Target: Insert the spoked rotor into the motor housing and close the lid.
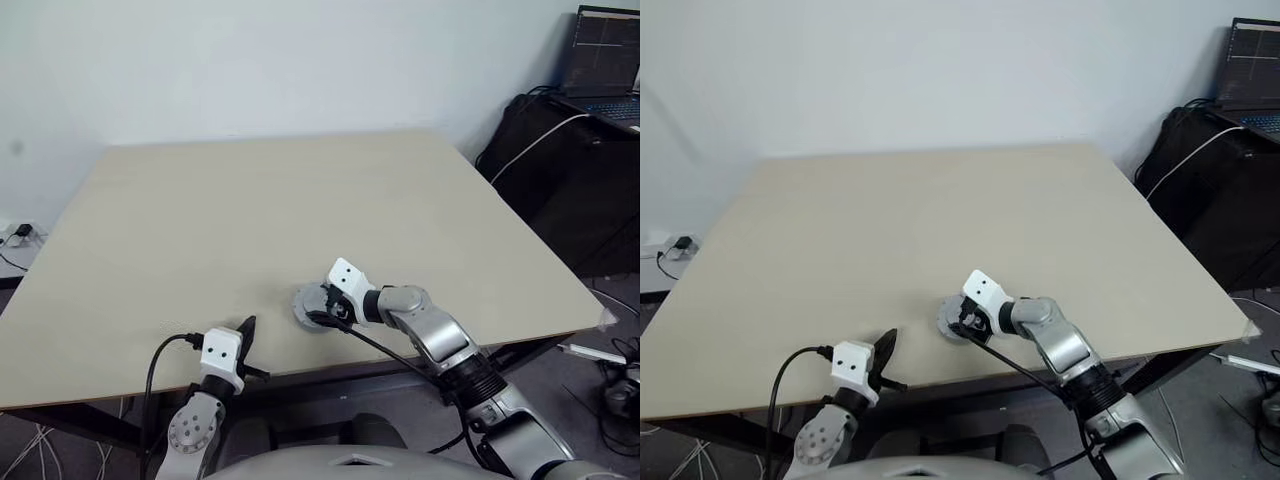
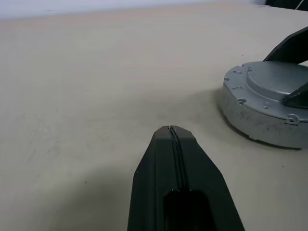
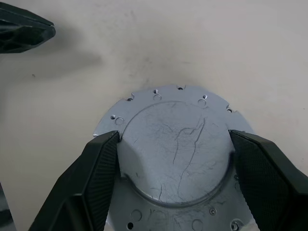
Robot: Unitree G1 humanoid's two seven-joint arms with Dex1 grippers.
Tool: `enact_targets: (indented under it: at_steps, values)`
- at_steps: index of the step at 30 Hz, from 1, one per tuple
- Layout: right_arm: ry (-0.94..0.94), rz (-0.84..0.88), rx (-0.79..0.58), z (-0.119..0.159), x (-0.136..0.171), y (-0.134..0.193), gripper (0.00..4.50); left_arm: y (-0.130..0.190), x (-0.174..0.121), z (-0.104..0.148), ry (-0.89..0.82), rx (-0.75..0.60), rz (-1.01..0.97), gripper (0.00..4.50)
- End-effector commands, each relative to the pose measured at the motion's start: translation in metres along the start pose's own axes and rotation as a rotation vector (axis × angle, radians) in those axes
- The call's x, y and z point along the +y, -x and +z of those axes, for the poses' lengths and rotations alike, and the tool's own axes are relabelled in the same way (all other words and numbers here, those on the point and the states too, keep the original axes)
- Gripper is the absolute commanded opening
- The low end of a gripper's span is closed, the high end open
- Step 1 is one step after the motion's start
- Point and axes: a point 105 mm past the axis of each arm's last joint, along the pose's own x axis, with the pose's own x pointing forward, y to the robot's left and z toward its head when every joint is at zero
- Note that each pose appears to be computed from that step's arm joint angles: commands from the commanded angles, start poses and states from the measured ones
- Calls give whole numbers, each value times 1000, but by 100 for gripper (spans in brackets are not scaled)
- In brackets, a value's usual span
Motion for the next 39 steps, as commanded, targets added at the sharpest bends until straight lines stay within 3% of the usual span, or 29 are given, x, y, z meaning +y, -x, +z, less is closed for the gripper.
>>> enact_targets:
  at_steps: [1, 6, 18, 30, 39]
  values:
    - [-31, -31, 123, -29, -4, 3, 328, -3, 4, 8, -1, -53, 5, 0]
    - [-31, -32, 120, -28, -3, 1, 328, -9, 7, 13, -29, -62, 4, 0]
    - [-47, -35, 102, -25, 1, -3, 328, -63, 9, 66, -77, -56, -170, 0]
    - [-50, -46, 88, -21, 1, -5, 328, -103, -20, 73, 165, 105, -445, 0]
    - [-49, -47, 80, -18, 3, -8, 328, -110, -39, 61, 200, 234, -532, 0]
